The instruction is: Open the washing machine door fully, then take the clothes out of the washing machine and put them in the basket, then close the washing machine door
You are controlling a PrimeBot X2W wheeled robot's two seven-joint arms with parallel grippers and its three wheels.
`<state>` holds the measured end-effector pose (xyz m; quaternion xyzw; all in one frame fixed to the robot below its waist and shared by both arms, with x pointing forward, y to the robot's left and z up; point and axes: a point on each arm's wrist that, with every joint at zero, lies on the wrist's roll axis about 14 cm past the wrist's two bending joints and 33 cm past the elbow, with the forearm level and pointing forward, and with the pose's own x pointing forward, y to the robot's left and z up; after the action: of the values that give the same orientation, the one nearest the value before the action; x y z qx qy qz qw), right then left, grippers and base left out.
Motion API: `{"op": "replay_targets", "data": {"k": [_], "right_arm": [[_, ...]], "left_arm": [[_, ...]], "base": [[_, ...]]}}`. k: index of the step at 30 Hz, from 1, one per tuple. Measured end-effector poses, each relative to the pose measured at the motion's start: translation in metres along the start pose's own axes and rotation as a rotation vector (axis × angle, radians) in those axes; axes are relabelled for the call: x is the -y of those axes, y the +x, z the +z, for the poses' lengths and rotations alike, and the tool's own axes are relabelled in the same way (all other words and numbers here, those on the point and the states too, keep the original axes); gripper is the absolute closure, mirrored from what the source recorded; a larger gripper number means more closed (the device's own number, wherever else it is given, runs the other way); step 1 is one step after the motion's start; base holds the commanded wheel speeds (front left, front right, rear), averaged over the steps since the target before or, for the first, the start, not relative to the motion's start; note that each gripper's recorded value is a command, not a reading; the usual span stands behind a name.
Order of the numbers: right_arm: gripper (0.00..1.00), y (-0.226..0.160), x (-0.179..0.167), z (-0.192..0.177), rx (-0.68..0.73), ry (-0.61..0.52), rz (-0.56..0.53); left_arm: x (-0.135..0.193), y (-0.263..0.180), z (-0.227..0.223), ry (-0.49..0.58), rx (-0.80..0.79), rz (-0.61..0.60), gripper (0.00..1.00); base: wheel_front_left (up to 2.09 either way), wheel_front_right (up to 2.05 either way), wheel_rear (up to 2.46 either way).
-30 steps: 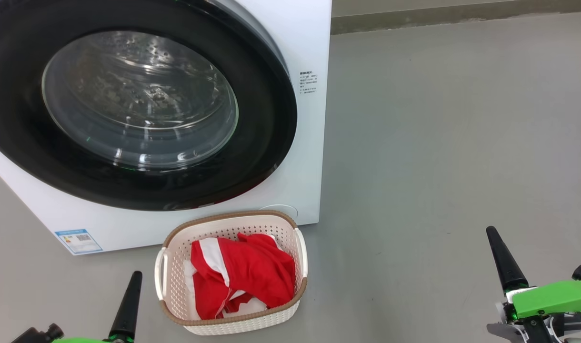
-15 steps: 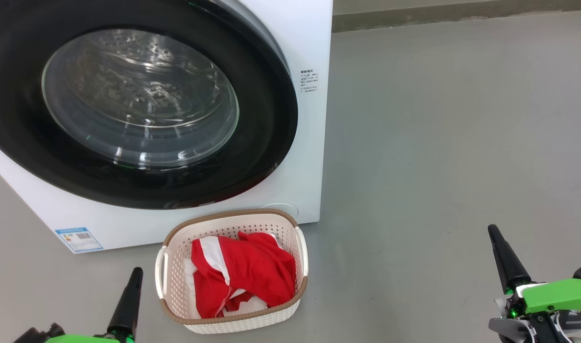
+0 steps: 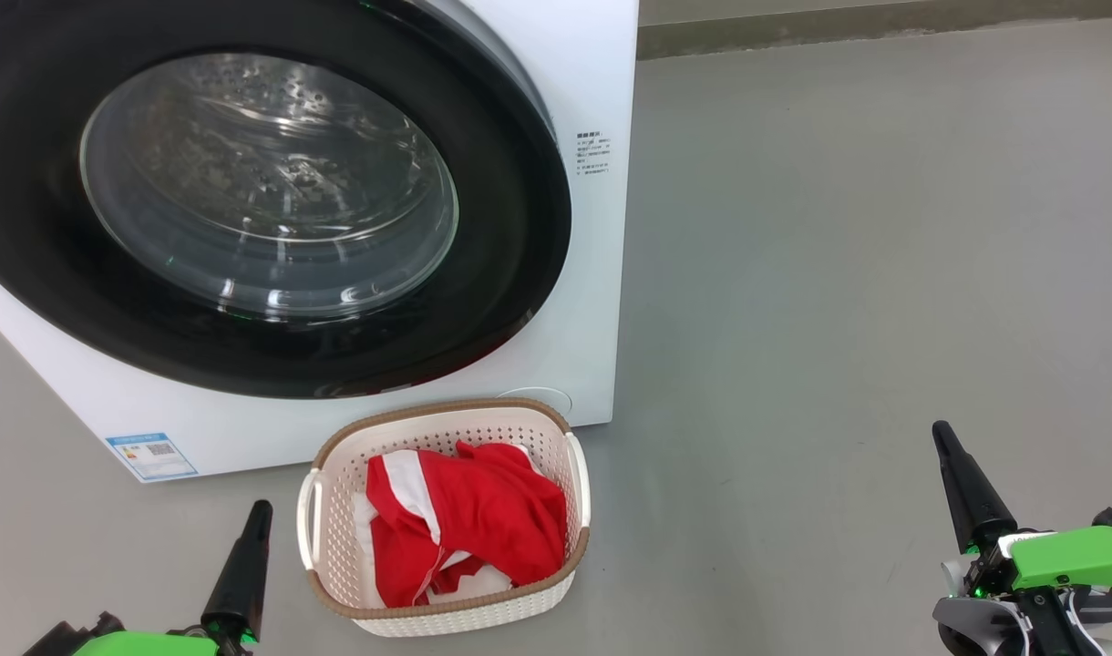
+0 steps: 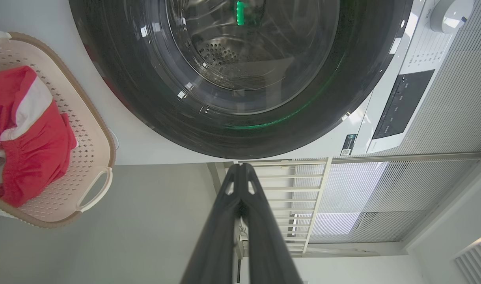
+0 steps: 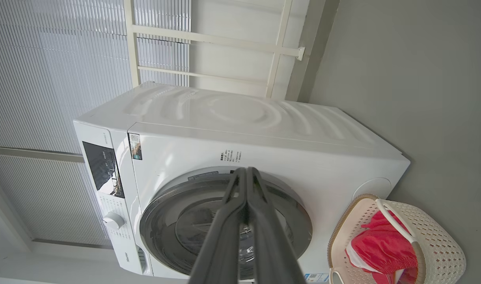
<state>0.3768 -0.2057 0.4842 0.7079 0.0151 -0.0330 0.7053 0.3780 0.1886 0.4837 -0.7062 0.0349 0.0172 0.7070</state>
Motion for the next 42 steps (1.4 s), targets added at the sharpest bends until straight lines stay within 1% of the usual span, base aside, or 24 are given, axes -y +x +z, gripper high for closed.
{"op": "replay_targets", "data": {"k": [42], "right_arm": [[1.0,-0.0001,0.0,-0.0006,-0.005,0.002,0.0]], "left_arm": [[0.0,0.0,0.0,-0.001,0.0,0.0,1.0]], "base": [[0.0,0.0,0.0]]}}
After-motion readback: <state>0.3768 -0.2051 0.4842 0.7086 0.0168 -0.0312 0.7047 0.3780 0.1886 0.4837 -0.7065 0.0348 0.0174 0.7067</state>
